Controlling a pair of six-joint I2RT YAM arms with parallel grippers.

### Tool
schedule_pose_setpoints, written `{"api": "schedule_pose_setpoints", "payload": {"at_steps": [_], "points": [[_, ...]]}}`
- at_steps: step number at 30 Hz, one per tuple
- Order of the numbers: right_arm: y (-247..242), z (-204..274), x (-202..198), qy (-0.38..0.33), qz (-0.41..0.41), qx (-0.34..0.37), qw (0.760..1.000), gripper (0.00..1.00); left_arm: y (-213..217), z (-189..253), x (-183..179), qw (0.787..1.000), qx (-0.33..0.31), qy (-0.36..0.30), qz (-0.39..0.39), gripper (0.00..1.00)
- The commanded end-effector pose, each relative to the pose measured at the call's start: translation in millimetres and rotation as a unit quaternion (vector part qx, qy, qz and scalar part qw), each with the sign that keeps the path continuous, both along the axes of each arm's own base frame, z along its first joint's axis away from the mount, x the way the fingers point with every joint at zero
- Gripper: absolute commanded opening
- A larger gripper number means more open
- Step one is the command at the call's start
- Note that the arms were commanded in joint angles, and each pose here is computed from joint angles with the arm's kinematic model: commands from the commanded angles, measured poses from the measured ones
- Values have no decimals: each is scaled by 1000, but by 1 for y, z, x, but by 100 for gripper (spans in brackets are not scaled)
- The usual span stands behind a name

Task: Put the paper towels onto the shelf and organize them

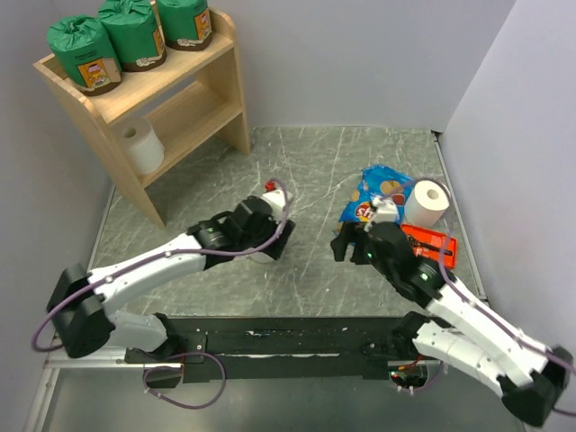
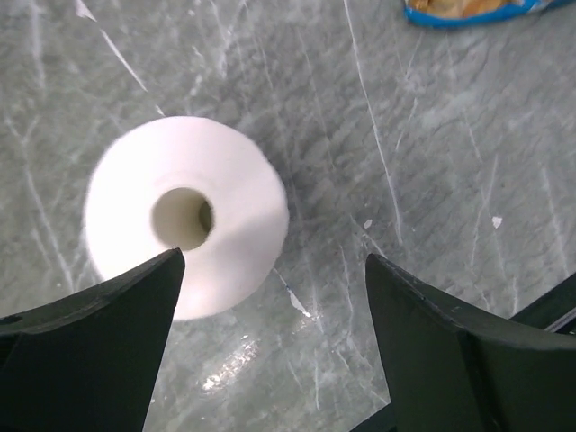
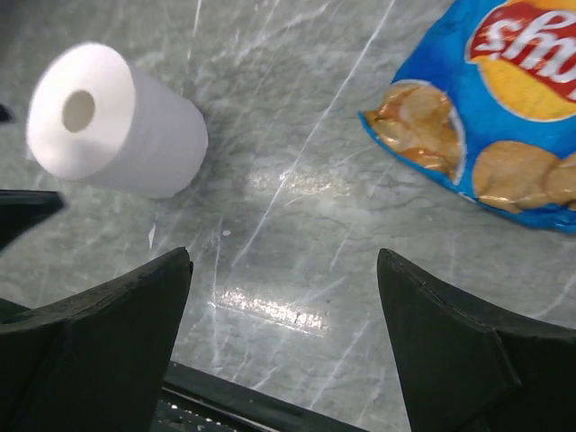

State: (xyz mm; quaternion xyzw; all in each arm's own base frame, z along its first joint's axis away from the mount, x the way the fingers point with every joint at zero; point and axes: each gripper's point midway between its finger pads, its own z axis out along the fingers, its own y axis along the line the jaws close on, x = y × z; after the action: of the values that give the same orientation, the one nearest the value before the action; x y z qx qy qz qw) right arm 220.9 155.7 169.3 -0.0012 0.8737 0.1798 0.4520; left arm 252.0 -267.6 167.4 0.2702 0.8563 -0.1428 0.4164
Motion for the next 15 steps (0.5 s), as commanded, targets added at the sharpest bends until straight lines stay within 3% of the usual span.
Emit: {"api": "schedule_pose_setpoints", "payload": {"at_steps": [1, 6, 15], "points": [[-25, 12, -5, -48, -35, 15, 998, 91, -25, -2, 10, 1000, 6, -5, 8, 86], [-31, 17, -13, -66, -27, 28, 997, 92, -26, -26, 17, 999, 48, 7, 23, 83], [-34, 20, -17, -75, -24, 32, 996, 92, -21, -31, 28, 996, 77, -14, 36, 85]]}}
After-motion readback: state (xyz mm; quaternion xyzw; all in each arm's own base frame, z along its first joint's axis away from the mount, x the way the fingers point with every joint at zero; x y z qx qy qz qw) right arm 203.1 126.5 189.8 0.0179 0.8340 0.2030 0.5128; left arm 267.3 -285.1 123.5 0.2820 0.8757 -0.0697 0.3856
